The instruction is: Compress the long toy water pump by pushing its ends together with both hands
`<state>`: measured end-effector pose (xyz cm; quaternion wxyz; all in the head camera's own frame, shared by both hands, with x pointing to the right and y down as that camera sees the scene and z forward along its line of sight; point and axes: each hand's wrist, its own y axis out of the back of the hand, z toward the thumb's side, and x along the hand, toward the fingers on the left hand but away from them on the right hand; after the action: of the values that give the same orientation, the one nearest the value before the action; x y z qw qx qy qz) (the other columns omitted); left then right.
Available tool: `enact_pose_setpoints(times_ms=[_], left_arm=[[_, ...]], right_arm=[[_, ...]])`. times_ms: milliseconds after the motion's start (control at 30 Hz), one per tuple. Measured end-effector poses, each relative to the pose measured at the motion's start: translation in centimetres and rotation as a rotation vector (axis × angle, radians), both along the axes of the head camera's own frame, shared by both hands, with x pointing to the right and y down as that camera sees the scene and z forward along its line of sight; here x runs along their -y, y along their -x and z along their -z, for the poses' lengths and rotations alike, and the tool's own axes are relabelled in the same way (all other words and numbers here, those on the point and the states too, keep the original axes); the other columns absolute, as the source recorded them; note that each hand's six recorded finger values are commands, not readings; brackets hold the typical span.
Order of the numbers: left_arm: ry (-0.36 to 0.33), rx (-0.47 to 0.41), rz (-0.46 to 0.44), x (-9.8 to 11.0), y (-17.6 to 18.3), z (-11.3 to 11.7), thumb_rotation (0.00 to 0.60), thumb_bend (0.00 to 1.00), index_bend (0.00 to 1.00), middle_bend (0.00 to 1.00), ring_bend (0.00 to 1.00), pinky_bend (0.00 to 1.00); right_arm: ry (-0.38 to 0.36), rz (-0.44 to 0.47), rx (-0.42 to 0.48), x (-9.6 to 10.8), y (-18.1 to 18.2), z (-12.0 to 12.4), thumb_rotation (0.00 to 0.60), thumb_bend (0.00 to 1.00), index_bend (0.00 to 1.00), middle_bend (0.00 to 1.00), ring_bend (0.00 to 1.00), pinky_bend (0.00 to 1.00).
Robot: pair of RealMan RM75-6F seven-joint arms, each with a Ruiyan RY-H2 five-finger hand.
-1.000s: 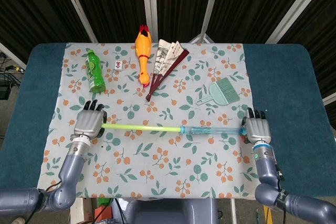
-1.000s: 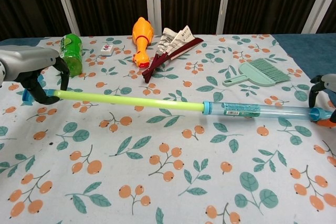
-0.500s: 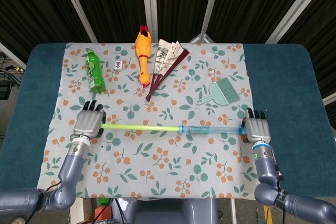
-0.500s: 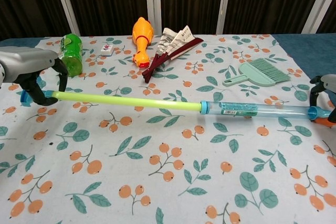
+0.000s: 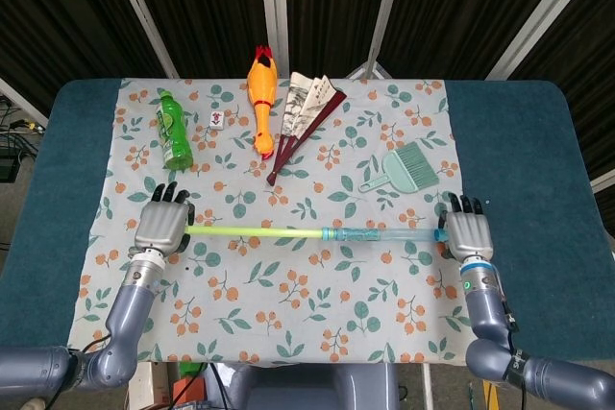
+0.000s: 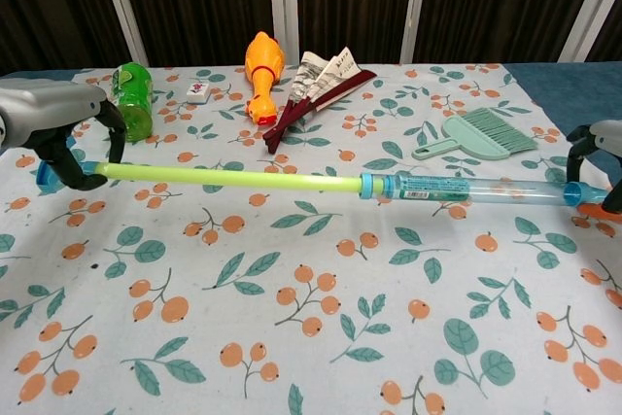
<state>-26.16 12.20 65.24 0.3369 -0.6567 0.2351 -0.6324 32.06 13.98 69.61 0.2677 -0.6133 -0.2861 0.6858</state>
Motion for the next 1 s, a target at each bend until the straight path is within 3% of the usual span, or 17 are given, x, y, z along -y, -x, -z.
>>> enact_pose_setpoints(times_ms=[367, 1000], left_arm=[[-0.011, -0.033, 0.002, -0.5, -1.2, 1.0, 0.600, 0.51, 0.61, 0.17, 0.00, 0.05], [-0.021, -0.072, 0.004, -1.5, -5.2, 1.3, 0.600, 0.51, 0.61, 0.17, 0.00, 0.05]], right_arm=[[-0.028, 0.028, 0.034, 0.4, 2.0, 2.2, 0.600, 0.43, 0.67, 0.09, 0.00, 0.00], [-0.026, 0.059, 0.109, -0.4, 5.3, 3.6, 0.600, 0.43, 0.70, 0.10, 0.00, 0.00]])
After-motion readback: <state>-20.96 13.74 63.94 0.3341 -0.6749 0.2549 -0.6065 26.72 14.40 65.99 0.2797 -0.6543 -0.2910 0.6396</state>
